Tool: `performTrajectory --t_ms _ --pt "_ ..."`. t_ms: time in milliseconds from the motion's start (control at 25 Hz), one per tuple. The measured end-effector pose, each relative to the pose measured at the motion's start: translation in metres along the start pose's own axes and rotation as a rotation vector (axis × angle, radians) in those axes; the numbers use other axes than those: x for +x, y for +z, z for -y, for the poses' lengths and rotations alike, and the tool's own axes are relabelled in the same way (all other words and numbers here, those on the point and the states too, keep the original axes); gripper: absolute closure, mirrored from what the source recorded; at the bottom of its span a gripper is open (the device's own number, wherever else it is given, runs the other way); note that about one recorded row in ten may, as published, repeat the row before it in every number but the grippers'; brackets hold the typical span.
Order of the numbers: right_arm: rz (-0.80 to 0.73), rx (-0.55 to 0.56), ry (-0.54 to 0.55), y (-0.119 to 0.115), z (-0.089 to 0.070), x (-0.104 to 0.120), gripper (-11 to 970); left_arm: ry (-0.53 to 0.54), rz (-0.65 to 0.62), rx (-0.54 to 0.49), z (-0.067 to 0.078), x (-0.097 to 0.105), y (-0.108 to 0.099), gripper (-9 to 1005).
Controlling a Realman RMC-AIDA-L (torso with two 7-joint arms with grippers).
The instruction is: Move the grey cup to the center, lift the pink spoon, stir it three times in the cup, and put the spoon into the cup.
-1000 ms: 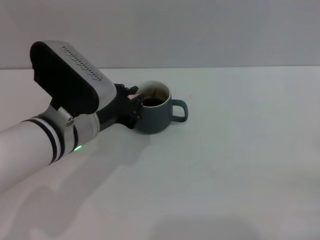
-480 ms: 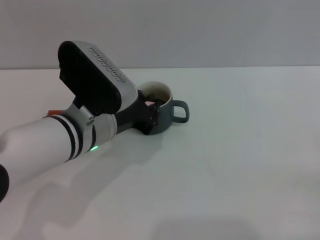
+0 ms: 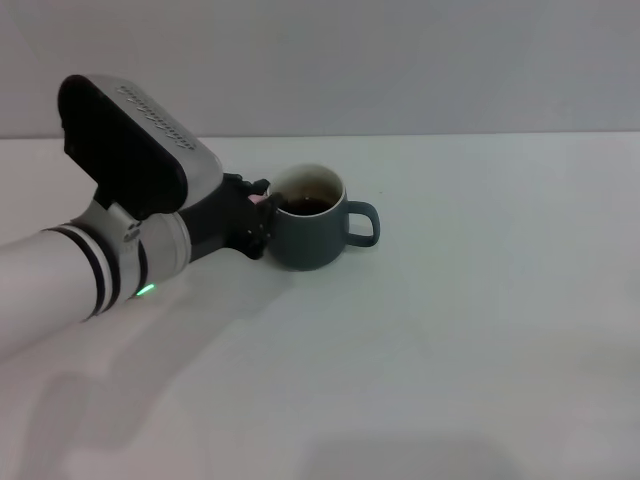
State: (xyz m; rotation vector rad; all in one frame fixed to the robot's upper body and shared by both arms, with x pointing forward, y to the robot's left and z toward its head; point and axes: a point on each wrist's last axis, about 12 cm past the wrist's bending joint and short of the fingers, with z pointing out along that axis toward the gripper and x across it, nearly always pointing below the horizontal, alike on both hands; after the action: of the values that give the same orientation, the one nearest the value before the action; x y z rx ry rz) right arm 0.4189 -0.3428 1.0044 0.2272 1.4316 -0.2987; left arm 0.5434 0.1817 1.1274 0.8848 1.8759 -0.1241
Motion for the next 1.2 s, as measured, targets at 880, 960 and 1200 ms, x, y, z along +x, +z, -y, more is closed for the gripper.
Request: performTrajectory --t_ms 880,960,1200 --pt "0.003 0.001 0.011 -0.003 -0.002 0.0 961 -0.007 0.032 -0.034 -0.007 -0.005 -0.001 617" --pt "0.004 0.003 0.013 -0.003 -0.002 -0.001 961 -0.045 0.147 -0.134 -0.009 -0.009 -0.005 541" --pt "0.006 0.004 0.013 -0.004 -0.002 -0.001 960 -0.194 0.567 -0.476 -0.004 -0.006 -0.028 453"
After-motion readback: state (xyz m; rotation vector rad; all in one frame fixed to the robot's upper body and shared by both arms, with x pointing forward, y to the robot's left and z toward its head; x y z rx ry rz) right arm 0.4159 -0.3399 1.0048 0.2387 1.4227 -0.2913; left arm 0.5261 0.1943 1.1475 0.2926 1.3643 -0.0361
